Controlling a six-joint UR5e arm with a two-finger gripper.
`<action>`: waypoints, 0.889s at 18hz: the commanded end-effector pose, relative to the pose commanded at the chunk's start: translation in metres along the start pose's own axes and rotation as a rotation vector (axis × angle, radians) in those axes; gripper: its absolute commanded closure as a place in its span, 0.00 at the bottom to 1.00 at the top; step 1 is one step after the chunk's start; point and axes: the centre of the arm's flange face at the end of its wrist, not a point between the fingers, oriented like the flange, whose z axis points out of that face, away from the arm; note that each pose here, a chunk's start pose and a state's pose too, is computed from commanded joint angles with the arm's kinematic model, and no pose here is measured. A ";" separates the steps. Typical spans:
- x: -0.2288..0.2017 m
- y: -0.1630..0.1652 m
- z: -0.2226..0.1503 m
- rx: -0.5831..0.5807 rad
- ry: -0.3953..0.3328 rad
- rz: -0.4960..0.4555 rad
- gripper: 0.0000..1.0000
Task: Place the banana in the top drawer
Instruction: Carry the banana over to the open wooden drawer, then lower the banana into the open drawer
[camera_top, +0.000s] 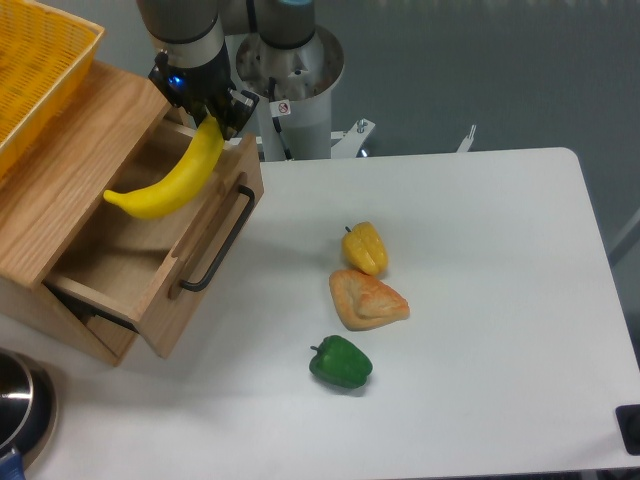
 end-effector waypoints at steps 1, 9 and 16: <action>0.000 0.000 0.000 0.000 0.000 0.000 0.82; 0.007 -0.021 0.013 -0.028 0.006 -0.011 0.82; 0.015 -0.047 0.027 -0.042 -0.015 -0.024 0.82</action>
